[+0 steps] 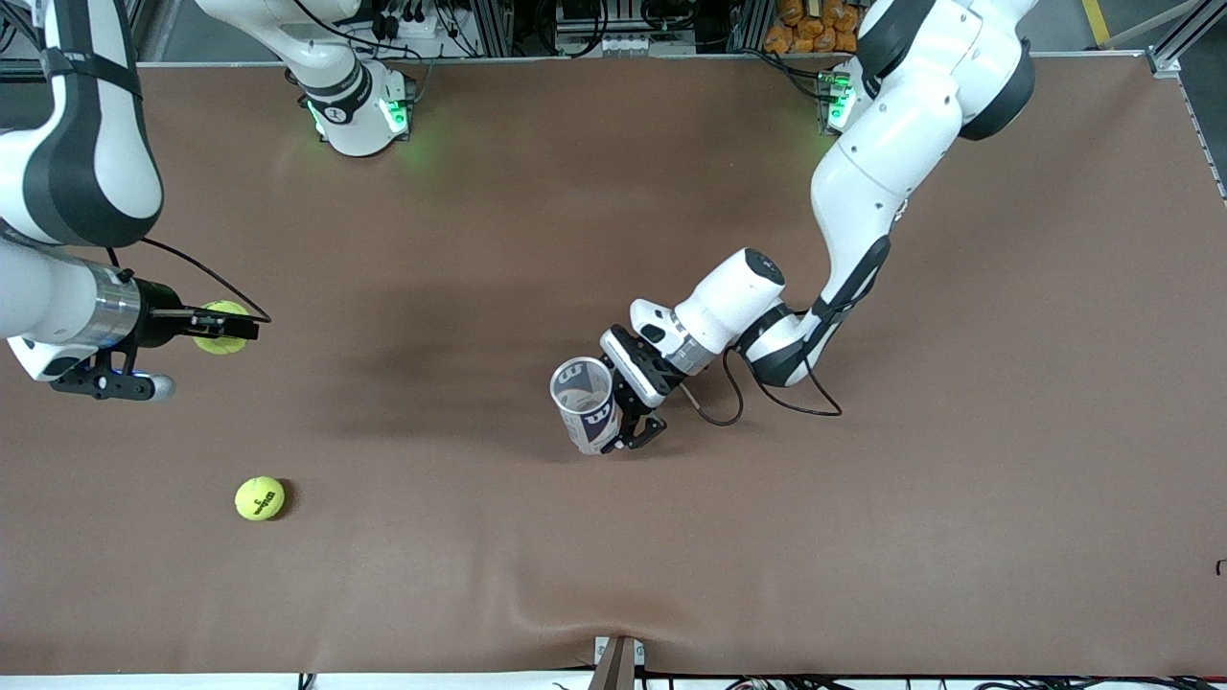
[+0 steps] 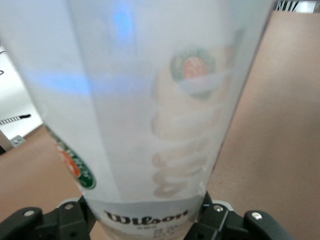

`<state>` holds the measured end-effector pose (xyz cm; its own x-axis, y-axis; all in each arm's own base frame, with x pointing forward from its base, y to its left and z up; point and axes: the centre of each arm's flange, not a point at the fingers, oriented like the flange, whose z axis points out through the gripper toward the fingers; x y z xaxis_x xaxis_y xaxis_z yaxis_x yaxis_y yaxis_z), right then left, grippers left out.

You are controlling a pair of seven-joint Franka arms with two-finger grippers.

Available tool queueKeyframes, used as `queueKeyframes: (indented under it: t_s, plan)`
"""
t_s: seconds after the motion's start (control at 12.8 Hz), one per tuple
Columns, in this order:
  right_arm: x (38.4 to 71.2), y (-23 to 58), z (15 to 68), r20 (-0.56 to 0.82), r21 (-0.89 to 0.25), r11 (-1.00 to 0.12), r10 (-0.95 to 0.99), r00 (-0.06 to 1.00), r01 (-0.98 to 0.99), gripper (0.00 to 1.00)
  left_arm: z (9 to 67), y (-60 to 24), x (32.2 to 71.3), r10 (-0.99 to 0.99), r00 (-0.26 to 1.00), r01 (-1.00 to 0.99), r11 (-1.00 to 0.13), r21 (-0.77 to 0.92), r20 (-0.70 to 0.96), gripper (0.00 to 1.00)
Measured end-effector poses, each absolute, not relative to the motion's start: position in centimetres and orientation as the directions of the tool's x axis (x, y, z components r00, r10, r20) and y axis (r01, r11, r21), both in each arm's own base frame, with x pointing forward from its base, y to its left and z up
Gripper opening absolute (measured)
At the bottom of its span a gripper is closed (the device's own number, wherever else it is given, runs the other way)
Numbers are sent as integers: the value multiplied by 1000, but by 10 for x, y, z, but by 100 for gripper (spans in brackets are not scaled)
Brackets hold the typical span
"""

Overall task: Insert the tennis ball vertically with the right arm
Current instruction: 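Carry the tennis ball with the right gripper over the tube opening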

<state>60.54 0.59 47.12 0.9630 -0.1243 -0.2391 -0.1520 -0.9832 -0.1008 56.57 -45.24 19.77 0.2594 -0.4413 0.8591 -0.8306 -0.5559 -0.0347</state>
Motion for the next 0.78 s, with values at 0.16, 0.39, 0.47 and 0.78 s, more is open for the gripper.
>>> queueKeyframes:
  t_s: [0.16,0.39,0.47,0.78]
  plan:
    - [609,21,488,-222,-117,-976,-154,963,-183,67,182,-449,561,-433,273,-831,-557,-16,859,76]
    - [613,84,515,-185,-112,-968,-202,962,-225,67,168,-444,558,-442,295,-830,-558,-2,847,75]
    - [611,114,521,-179,-106,-965,-218,959,-239,67,161,-442,557,-445,304,-829,-560,3,842,76]
    - [614,209,516,-168,-85,-945,-298,940,-315,67,128,-438,546,-460,346,-828,-559,36,818,77]
